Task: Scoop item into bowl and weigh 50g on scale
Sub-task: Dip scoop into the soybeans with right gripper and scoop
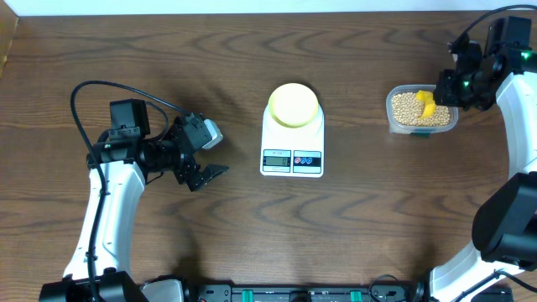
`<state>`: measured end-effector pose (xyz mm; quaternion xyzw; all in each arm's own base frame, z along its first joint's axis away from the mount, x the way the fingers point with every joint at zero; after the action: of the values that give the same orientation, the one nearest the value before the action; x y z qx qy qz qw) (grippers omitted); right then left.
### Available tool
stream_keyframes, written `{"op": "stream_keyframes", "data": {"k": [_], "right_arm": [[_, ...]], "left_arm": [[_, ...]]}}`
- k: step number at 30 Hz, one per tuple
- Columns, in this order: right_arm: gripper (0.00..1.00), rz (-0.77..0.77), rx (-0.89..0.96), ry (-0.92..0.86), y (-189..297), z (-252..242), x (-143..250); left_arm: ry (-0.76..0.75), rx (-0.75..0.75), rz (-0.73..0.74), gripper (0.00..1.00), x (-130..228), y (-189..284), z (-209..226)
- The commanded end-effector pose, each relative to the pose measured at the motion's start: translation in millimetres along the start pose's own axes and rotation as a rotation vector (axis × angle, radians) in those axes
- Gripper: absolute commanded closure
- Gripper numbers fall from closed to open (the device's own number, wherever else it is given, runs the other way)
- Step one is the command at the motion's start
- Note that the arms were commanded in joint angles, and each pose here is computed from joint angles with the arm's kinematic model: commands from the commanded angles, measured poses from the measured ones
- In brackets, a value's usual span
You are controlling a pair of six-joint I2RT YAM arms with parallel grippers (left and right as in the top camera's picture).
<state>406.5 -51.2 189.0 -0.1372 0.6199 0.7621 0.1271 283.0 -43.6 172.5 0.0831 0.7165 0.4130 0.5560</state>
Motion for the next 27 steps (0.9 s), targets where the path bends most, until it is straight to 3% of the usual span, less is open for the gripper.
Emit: {"op": "stream_keyframes", "data": {"k": [1,12,27], "right_arm": [[0.99,0.022,-0.055,0.026,-6.7,5.6,3.5],[0.99,0.103,-0.113,-0.032,-39.6,-6.3,15.9],[0.99,0.018,-0.336,-0.187,-14.5,-36.9,21.8]], "left_arm": [[0.017,0.012,0.002,0.02,4.1,-2.2,-1.6],[0.017,0.012,0.002,0.02,4.0,-2.2,-1.5],[0.017,0.012,0.002,0.02,4.1,-2.2,-1.6]]}}
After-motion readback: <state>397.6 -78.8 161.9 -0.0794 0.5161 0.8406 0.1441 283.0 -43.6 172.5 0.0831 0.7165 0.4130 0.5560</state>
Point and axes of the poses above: each gripper's point midway between its finger pads, its own y axis back along the fingers, its own z axis along the line the jaws close on, x = y × z, the point moved 5 cm from there along y, back along the fingers, and after that the axes turned 3 degrees about y, right-handed, at the moved point
